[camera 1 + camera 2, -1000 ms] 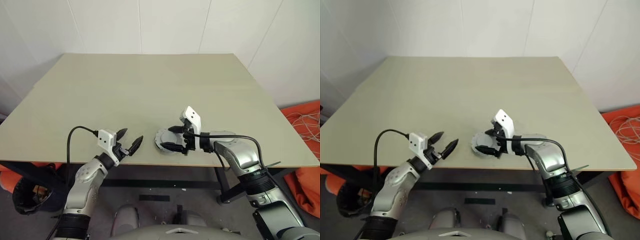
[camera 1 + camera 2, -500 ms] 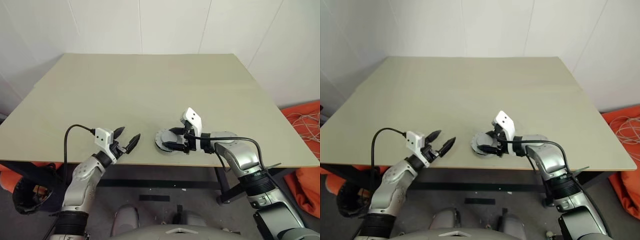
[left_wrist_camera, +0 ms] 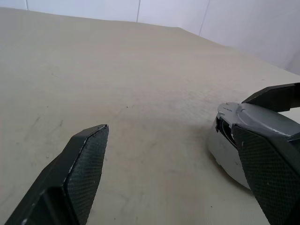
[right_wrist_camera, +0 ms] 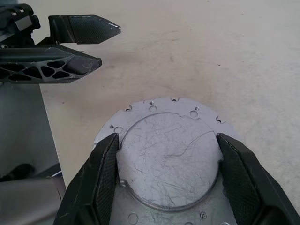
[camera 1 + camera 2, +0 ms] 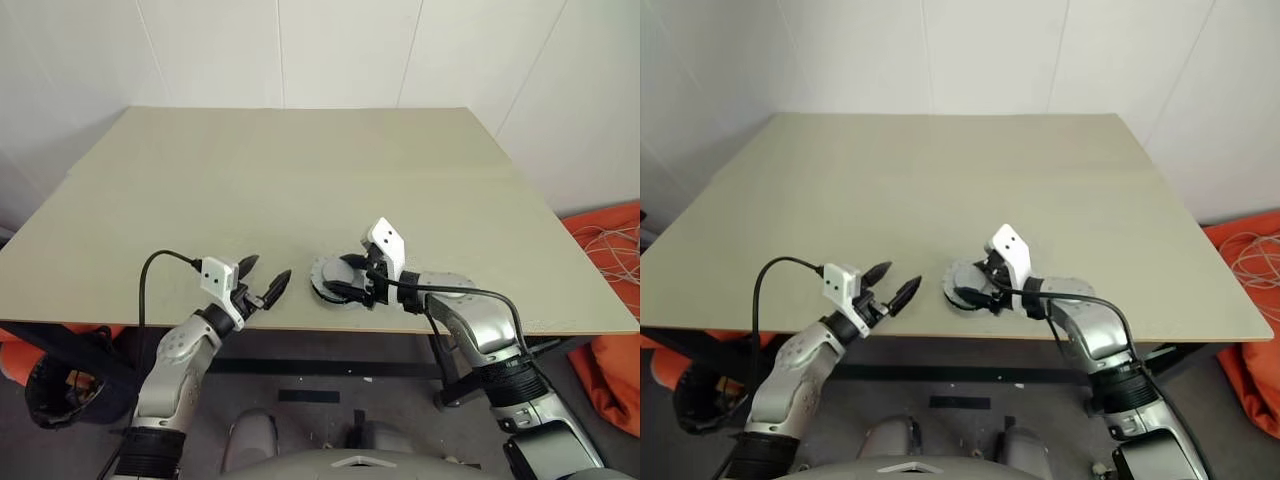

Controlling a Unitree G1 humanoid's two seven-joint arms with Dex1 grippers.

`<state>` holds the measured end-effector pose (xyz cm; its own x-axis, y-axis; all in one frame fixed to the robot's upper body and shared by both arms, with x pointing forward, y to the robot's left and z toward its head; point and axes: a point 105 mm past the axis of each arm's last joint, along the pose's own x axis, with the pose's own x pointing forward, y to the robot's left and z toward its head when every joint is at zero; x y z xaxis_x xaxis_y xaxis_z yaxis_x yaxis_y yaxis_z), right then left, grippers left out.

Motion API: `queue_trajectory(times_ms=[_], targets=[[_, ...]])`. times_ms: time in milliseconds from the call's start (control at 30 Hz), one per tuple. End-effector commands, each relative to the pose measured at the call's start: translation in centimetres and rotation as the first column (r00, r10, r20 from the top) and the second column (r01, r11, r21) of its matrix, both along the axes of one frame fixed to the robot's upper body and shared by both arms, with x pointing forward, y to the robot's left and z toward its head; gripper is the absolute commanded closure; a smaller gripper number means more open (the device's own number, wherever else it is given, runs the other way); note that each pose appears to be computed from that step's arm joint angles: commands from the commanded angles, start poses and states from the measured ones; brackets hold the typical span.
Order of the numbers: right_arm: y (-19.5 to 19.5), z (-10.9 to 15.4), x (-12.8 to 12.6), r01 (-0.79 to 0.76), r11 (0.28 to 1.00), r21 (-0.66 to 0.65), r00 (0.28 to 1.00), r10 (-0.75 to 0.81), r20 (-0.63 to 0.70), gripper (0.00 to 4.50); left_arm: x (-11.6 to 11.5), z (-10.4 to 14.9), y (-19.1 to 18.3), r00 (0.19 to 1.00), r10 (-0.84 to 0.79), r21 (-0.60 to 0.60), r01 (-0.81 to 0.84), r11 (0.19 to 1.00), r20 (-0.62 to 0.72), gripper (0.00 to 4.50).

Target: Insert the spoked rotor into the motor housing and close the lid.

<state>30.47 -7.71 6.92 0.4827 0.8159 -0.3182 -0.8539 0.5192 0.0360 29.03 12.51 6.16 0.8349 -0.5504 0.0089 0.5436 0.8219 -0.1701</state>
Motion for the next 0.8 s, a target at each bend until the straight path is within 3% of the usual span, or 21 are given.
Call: queue_trajectory(times_ms=[33, 467, 800], targets=[[-0.1, 0.5, -0.1, 0.001, 1.000, -0.006, 1.000, -0.001, 0.018, 1.30, 0.2, 2.1, 0.0, 0.998, -0.011, 0.000, 0.011, 1.000, 0.062, 0.00], [-0.8, -1.1, -0.3, -0.011, 0.992, -0.129, 0.999, 0.015, 0.029, 1.30, 0.4, 2.8, -0.1, 0.998, -0.002, -0.003, 0.002, 1.000, 0.055, 0.00], [-0.7, -0.5, 0.7, 0.069, 0.994, -0.081, 0.997, -0.065, 0.049, 1.30, 0.2, 1.6, 1.6, 0.999, -0.005, 0.001, 0.005, 1.000, 0.040, 0.00]])
